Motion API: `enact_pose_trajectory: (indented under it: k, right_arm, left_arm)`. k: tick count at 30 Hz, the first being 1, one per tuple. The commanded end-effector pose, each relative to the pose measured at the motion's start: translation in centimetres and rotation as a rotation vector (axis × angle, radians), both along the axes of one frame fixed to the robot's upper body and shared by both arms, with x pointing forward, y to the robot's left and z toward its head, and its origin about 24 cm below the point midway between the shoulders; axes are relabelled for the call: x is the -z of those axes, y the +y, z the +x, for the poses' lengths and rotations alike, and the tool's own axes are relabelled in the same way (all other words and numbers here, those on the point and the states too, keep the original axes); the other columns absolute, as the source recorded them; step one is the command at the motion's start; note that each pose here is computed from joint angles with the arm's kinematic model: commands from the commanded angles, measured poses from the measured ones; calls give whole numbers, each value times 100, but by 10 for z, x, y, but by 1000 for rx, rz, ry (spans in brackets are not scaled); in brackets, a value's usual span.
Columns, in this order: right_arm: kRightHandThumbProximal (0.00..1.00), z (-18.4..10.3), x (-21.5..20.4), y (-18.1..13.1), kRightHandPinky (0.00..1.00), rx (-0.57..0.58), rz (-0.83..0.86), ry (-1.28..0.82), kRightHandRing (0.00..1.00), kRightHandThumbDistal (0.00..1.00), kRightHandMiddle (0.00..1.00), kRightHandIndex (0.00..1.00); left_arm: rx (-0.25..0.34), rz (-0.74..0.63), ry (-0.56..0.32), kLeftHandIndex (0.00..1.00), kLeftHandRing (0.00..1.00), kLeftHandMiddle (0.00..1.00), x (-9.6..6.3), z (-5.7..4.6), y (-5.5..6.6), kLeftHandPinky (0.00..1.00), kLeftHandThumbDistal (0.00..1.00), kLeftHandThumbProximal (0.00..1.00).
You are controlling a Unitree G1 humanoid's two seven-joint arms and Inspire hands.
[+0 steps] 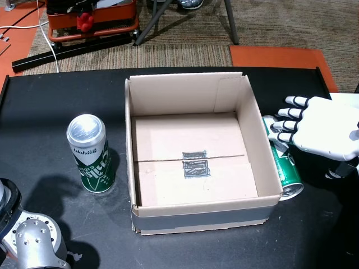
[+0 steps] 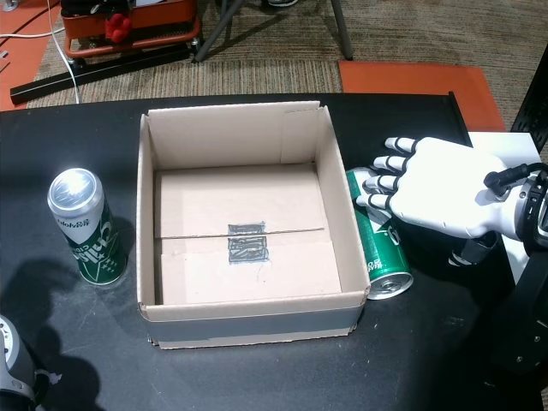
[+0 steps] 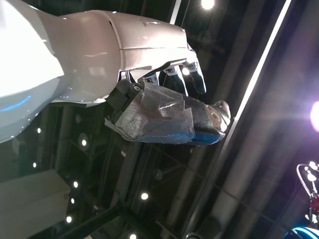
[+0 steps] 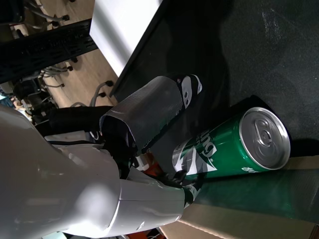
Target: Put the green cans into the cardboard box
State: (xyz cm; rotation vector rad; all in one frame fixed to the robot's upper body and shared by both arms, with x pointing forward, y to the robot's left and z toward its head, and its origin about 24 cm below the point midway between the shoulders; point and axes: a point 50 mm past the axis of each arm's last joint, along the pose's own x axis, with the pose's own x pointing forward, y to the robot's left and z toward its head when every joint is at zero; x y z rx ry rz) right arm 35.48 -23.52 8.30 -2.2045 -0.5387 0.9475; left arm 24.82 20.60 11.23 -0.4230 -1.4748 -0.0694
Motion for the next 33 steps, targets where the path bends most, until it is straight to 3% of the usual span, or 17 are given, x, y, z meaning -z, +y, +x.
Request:
enact_pose_trajectory:
  k: [1,5,14,18,25,28,31,33]
  right_arm:
    - [29,-6,16,4,95,-4,-4,43,94,100,97,100]
    - [30,-6,16,6,95,-14,-1,37,94,100,98,100]
    - [30,-7,21,7,97,11,-6,54,96,97,99,100]
    - [30,-8,26,9,96,17,12,55,94,100,97,100]
    - [32,-11,35,14,96,31,17,79,95,99,96,100]
    - [30,-11,37,16,96,37,41,81,94,100,95,100]
    - [30,-11,38,19,95,50,58,85,94,100,95,100]
    - [29,-11,39,20,95,65,71,90,93,100,94,100]
  left_arm:
    - [-19,-231,219,37,74,51,58,-37,-34,78,43,63]
    - [-70,-242,248,34,72,48,58,-38,-34,78,45,67]
    - [-8,-236,212,38,75,51,58,-37,-33,77,40,61]
    - [-26,-232,212,37,76,51,56,-38,-34,78,41,66]
    - [-26,-233,204,39,76,52,58,-41,-32,77,41,64]
    - [-62,-238,213,38,75,51,57,-43,-32,79,41,66]
    - [-33,-222,197,41,76,53,57,-42,-31,78,40,64]
    - [-43,-223,202,40,76,53,56,-43,-31,78,40,64]
